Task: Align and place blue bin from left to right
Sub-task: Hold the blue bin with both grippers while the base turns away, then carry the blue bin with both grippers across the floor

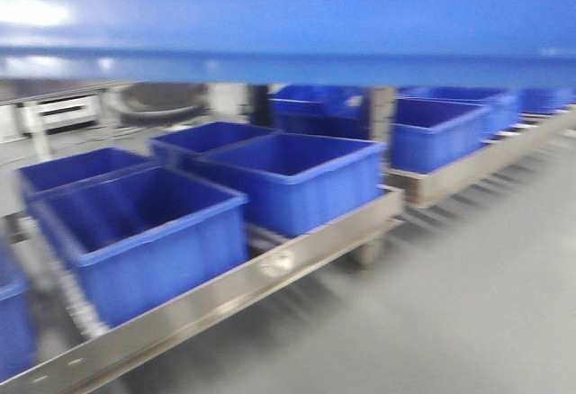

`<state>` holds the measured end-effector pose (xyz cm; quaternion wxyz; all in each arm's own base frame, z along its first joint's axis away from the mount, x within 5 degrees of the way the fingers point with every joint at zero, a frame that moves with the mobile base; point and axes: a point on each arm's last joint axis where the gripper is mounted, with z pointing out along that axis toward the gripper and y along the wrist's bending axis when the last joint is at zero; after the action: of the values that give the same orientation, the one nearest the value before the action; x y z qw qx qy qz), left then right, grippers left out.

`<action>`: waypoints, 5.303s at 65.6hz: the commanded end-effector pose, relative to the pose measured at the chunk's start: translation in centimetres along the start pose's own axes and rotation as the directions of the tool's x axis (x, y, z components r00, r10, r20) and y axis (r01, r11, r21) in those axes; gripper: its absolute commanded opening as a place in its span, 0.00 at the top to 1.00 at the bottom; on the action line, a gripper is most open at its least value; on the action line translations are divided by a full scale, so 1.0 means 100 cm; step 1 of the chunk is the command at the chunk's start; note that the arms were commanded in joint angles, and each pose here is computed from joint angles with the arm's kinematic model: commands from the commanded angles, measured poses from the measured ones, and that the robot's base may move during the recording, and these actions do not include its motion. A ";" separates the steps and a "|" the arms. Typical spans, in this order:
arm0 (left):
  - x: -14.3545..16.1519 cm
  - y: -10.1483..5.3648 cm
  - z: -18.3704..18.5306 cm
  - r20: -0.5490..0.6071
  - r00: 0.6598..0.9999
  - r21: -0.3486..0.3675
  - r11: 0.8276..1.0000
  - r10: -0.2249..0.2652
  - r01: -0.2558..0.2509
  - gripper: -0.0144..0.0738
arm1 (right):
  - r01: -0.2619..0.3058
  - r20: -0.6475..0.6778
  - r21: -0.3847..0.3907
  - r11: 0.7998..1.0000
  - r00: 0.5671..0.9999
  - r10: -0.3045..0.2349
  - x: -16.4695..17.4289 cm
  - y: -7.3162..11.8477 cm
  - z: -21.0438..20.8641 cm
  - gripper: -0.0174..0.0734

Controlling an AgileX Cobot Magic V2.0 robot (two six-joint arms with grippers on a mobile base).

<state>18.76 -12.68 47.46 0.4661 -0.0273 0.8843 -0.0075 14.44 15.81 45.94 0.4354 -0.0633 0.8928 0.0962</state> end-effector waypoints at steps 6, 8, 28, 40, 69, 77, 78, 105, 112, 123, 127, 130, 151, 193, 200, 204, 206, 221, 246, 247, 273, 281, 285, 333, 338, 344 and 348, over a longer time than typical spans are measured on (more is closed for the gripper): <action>-0.011 -0.003 -0.006 0.099 0.995 0.058 0.998 -0.008 0.002 0.96 | 0.005 0.059 -0.040 0.999 0.998 -0.003 -0.007 0.003 -0.005 0.89; -0.011 -0.003 -0.006 0.099 0.995 0.058 0.998 -0.008 0.002 0.96 | 0.005 0.059 -0.040 0.999 0.998 -0.003 -0.007 0.003 -0.005 0.89; -0.011 -0.003 -0.006 0.099 0.995 0.058 0.998 -0.008 0.002 0.96 | 0.005 0.059 -0.040 0.999 0.998 -0.003 -0.007 0.003 -0.005 0.89; -0.011 -0.003 -0.006 0.099 0.995 0.058 0.998 -0.008 0.002 0.96 | 0.005 0.059 -0.041 0.999 0.998 -0.003 -0.007 0.003 -0.005 0.89; -0.011 -0.003 -0.006 0.099 0.995 0.058 0.998 -0.008 0.002 0.96 | 0.005 0.059 -0.041 0.999 0.998 -0.003 -0.007 0.003 -0.005 0.89; -0.011 -0.003 -0.006 0.099 0.995 0.058 0.998 -0.008 0.002 0.96 | 0.005 0.059 -0.041 0.999 0.998 -0.003 -0.007 0.003 -0.005 0.89; -0.011 -0.003 -0.006 0.099 0.995 0.058 0.998 -0.008 0.002 0.96 | 0.005 0.059 -0.041 0.999 0.998 -0.003 -0.007 0.003 -0.005 0.89; -0.011 -0.003 -0.006 0.099 0.995 0.058 0.998 -0.008 0.002 0.96 | 0.005 0.060 -0.041 0.999 0.998 -0.003 -0.007 0.003 -0.005 0.89; -0.011 -0.003 -0.006 0.099 0.995 0.058 0.998 -0.008 0.002 0.96 | 0.005 0.060 -0.041 0.999 0.998 -0.003 -0.007 0.003 -0.005 0.89; -0.011 -0.003 -0.006 0.099 0.995 0.058 0.998 -0.008 0.002 0.96 | 0.005 0.060 -0.041 0.999 0.998 -0.003 -0.007 0.003 -0.005 0.89; -0.011 -0.003 -0.006 0.099 0.995 0.058 0.998 -0.008 0.002 0.96 | 0.005 0.060 -0.041 0.999 0.998 -0.003 -0.007 0.003 -0.005 0.89; -0.011 -0.003 -0.006 0.099 0.995 0.058 0.998 -0.008 0.002 0.96 | 0.005 0.060 -0.041 0.999 0.998 -0.003 -0.007 0.003 -0.005 0.89; -0.011 -0.003 -0.006 0.099 0.995 0.058 0.998 -0.008 0.002 0.96 | 0.005 0.060 -0.041 0.999 0.998 -0.003 -0.007 0.003 -0.005 0.89; -0.011 -0.003 -0.006 0.100 0.995 0.057 0.998 -0.007 0.002 0.96 | 0.006 0.074 -0.060 0.998 0.997 -0.002 -0.009 0.004 -0.006 0.89; -0.011 -0.003 -0.006 0.100 0.995 0.057 0.998 -0.007 0.002 0.96 | 0.006 0.074 -0.060 0.998 0.997 -0.002 -0.009 0.004 -0.006 0.89; -0.011 -0.003 -0.006 0.100 0.995 0.057 0.998 -0.007 0.002 0.96 | 0.006 0.075 -0.061 0.998 0.997 -0.002 -0.009 0.005 -0.006 0.89; -0.011 -0.003 -0.006 0.100 0.995 0.057 0.998 -0.007 0.002 0.96 | 0.006 0.075 -0.061 0.998 0.997 -0.002 -0.009 0.005 -0.006 0.89; -0.011 -0.003 -0.006 0.101 0.995 0.056 0.998 -0.007 0.001 0.96 | 0.006 0.075 -0.061 0.998 0.997 -0.002 -0.009 0.005 -0.006 0.89; -0.011 -0.003 -0.006 0.101 0.995 0.056 0.998 -0.007 0.001 0.96 | 0.006 0.075 -0.061 0.998 0.997 -0.002 -0.009 0.005 -0.006 0.89; -0.011 -0.003 -0.006 0.101 0.995 0.056 0.998 -0.007 0.001 0.96 | 0.006 0.075 -0.061 0.998 0.997 -0.002 -0.009 0.005 -0.006 0.89; -0.011 -0.003 -0.006 0.101 0.995 0.056 0.998 -0.007 0.001 0.96 | 0.006 0.075 -0.061 0.998 0.997 -0.002 -0.009 0.005 -0.006 0.89; -0.011 -0.003 -0.006 0.101 0.995 0.056 0.998 -0.007 0.001 0.96 | 0.006 0.075 -0.061 0.998 0.997 -0.002 -0.009 0.005 -0.006 0.89; -0.011 -0.003 -0.006 0.101 0.995 0.056 0.998 -0.007 0.001 0.96 | 0.006 0.075 -0.061 0.998 0.997 -0.002 -0.009 0.005 -0.006 0.89; -0.011 -0.003 -0.006 0.101 0.995 0.056 0.998 -0.007 0.001 0.96 | 0.007 0.078 -0.064 0.998 0.997 -0.002 -0.009 0.005 -0.006 0.89; -0.011 -0.003 -0.006 0.101 0.995 0.056 0.998 -0.007 0.001 0.96 | 0.007 0.078 -0.064 0.998 0.997 -0.002 -0.009 0.005 -0.006 0.89; -0.011 -0.003 -0.006 0.103 0.995 0.054 0.999 -0.006 0.001 0.96 | 0.007 0.080 -0.067 0.998 0.997 -0.001 -0.009 0.005 -0.006 0.89; -0.011 -0.003 -0.006 0.103 0.995 0.054 0.999 -0.006 0.001 0.96 | 0.007 0.080 -0.067 0.998 0.997 -0.001 -0.009 0.005 -0.006 0.89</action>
<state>18.89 -12.78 47.42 0.4677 -0.0261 0.8835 -0.0056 14.48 15.93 45.82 0.4323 -0.0638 0.8944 0.0949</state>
